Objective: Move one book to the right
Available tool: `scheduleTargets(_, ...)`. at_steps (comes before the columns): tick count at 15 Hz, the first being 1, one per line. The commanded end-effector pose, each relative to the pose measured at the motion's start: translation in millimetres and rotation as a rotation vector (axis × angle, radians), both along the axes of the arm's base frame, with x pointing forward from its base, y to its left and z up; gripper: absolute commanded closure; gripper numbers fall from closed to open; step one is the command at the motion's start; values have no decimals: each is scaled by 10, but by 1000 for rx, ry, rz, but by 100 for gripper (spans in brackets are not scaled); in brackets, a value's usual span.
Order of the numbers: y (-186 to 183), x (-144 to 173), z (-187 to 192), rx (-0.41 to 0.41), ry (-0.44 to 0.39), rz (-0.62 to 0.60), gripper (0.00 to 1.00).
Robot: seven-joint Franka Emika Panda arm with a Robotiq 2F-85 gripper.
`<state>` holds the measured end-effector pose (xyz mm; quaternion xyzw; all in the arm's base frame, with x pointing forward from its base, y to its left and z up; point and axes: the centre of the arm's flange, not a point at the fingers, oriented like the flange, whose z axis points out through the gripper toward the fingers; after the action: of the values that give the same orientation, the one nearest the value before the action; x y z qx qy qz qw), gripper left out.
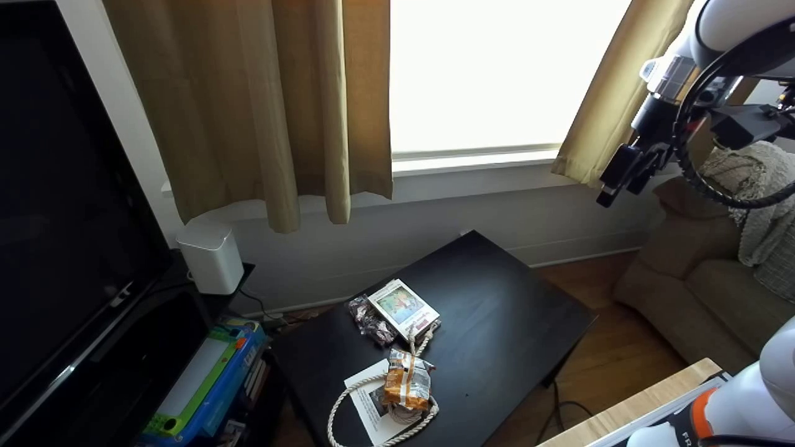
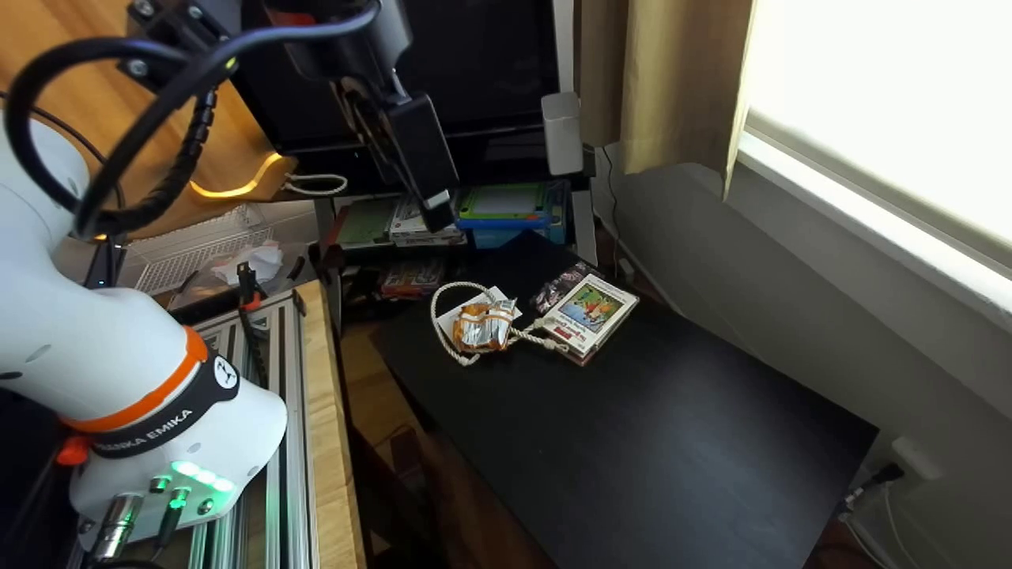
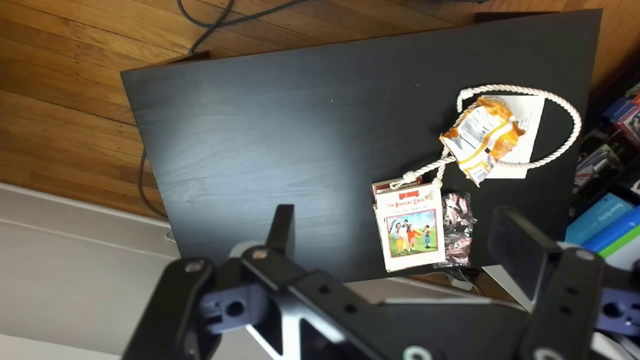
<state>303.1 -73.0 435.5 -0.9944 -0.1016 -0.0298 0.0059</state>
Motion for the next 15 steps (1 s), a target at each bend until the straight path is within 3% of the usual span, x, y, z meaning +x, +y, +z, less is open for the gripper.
scheduleTargets(1, -243, 304, -138, 114, 89, 51, 0)
scheduleTargets(7, -686, 1101, -652, 299, 158, 224, 0)
scheduleTargets(15, -150, 2102, -1438, 619, 272, 397, 0)
